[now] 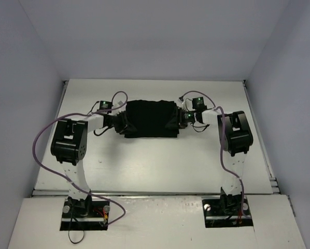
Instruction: Fold and stack the t-shirts
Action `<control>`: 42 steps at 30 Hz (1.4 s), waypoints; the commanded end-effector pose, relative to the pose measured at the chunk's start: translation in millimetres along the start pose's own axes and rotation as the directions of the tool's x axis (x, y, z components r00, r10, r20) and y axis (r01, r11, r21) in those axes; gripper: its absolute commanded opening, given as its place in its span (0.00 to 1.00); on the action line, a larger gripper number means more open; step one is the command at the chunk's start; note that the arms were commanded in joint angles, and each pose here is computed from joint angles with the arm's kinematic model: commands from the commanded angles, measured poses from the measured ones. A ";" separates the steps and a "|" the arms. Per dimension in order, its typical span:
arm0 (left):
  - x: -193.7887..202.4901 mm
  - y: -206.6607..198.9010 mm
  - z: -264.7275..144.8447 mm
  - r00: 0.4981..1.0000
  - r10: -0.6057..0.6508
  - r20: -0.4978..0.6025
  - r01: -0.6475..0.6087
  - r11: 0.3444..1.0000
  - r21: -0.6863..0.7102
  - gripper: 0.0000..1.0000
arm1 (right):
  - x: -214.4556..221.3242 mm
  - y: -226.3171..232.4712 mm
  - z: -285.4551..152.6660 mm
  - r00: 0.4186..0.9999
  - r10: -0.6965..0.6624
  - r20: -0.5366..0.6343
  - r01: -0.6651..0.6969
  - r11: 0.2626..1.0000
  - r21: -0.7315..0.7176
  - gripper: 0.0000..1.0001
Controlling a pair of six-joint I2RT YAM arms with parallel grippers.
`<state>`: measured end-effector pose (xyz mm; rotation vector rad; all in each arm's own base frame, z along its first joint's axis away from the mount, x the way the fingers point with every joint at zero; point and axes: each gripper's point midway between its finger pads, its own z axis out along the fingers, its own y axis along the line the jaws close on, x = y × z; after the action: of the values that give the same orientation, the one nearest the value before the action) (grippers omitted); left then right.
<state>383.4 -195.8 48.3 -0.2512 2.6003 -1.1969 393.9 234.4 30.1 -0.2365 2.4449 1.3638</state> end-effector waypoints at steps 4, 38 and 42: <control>-53.4 -75.1 -115.5 0.931 0.314 0.186 -0.272 0.938 -0.216 0.46 | -82.4 69.9 -89.4 0.932 -0.252 0.259 0.189 0.951 0.245 0.45; 66.0 -70.0 -429.4 0.514 0.684 0.517 0.056 0.575 -0.816 0.84 | 31.8 193.7 -421.0 0.392 -0.748 0.536 -0.199 0.500 0.843 1.00; 71.6 -63.8 -421.4 0.526 0.663 0.533 0.063 0.594 -0.802 0.84 | 32.7 194.8 -421.0 0.394 -0.758 0.520 -0.186 0.489 0.853 1.00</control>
<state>183.5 44.0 356.2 -0.2635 1.9243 0.2466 215.7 -14.8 364.0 0.1705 1.6565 -0.0970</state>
